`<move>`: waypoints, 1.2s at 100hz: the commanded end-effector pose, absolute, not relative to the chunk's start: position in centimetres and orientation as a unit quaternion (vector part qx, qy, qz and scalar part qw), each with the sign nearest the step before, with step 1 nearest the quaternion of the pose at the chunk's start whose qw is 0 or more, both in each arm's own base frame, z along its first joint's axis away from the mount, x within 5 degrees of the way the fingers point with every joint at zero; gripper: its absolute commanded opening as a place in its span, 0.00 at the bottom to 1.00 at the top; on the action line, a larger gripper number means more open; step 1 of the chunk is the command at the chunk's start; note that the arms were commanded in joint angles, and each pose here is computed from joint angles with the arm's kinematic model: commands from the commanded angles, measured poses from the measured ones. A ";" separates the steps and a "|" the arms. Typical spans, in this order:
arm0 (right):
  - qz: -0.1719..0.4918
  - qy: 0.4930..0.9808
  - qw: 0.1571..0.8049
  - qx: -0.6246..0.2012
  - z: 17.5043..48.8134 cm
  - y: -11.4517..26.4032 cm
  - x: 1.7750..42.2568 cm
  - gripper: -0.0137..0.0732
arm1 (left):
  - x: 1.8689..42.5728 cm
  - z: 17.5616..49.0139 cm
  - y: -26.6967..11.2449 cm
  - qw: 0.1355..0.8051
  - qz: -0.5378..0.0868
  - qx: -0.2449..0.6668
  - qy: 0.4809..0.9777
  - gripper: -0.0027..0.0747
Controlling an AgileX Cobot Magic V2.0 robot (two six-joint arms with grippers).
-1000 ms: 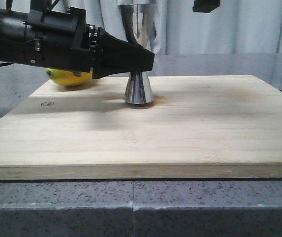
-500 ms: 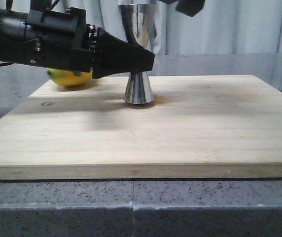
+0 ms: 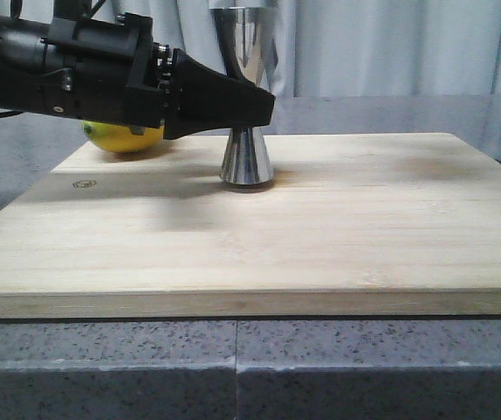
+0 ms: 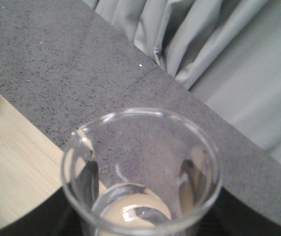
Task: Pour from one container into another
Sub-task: 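Tilt the beaker upright with the right gripper and move it away, then lower the beaker onto the board with the right gripper and release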
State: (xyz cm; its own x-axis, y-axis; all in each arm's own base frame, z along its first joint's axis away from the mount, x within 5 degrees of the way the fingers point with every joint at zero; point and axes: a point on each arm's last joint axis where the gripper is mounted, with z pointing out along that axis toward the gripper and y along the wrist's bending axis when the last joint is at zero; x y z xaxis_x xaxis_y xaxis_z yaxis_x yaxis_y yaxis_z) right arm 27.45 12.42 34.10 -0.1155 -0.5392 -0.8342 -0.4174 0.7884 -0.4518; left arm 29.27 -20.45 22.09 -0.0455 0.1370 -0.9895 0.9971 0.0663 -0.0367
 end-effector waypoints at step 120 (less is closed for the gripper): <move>0.161 0.726 0.621 -0.249 23.2 4.3 28.6 0.44 | 28.7 25.4 -20.8 0.508 -0.503 0.487 0.501 0.11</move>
